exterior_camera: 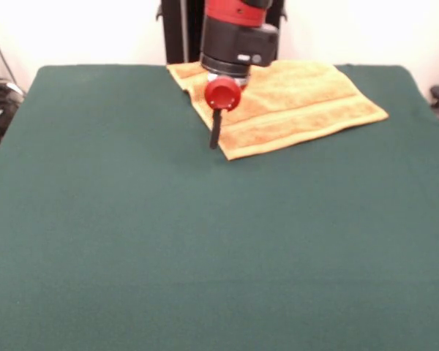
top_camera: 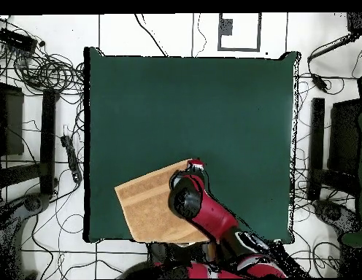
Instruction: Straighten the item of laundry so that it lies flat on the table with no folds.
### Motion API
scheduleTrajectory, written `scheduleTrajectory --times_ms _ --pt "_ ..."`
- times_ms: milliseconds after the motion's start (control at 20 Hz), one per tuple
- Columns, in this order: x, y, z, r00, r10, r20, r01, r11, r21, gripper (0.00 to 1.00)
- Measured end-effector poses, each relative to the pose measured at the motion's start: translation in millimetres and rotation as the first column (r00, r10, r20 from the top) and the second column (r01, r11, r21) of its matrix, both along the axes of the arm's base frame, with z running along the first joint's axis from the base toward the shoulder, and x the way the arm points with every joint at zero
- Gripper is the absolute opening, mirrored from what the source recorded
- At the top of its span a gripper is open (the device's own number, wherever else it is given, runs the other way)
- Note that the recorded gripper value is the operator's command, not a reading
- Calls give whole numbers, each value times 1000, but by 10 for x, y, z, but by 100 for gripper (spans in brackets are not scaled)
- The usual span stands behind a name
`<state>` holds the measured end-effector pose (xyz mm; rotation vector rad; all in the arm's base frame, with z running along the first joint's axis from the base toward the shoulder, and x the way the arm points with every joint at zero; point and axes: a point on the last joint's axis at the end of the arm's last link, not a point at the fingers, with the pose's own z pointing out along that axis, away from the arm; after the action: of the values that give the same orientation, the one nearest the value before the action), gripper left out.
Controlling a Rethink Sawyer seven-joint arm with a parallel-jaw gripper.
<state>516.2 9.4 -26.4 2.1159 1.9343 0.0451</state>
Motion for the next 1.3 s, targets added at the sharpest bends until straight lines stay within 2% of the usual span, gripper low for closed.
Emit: scheduleTrajectory --times_ms 100,250,400,500,600,750,850,900,1050,1100,1300 --pt "-24 134 76 999 -23 -48 23 1000 7 100" --pt "-87 321 243 992 -19 -122 23 999 27 100" --pt "-158 572 478 979 -1 -204 19 996 85 100" --pt "-141 632 550 977 3 -215 21 994 110 100" --pt "-101 613 565 979 -1 -205 26 993 116 100" --pt "12 394 431 990 -27 -141 39 995 89 100" --pt "43 212 282 995 -36 -98 41 998 54 100" --pt "43 44 134 997 -43 -63 45 999 21 100" --pt "-41 -189 -111 998 -61 -35 60 998 -24 100" --pt "-83 -240 -185 997 -65 -32 63 997 -33 100" --pt "-83 -215 -170 999 -48 -19 47 998 -32 100"
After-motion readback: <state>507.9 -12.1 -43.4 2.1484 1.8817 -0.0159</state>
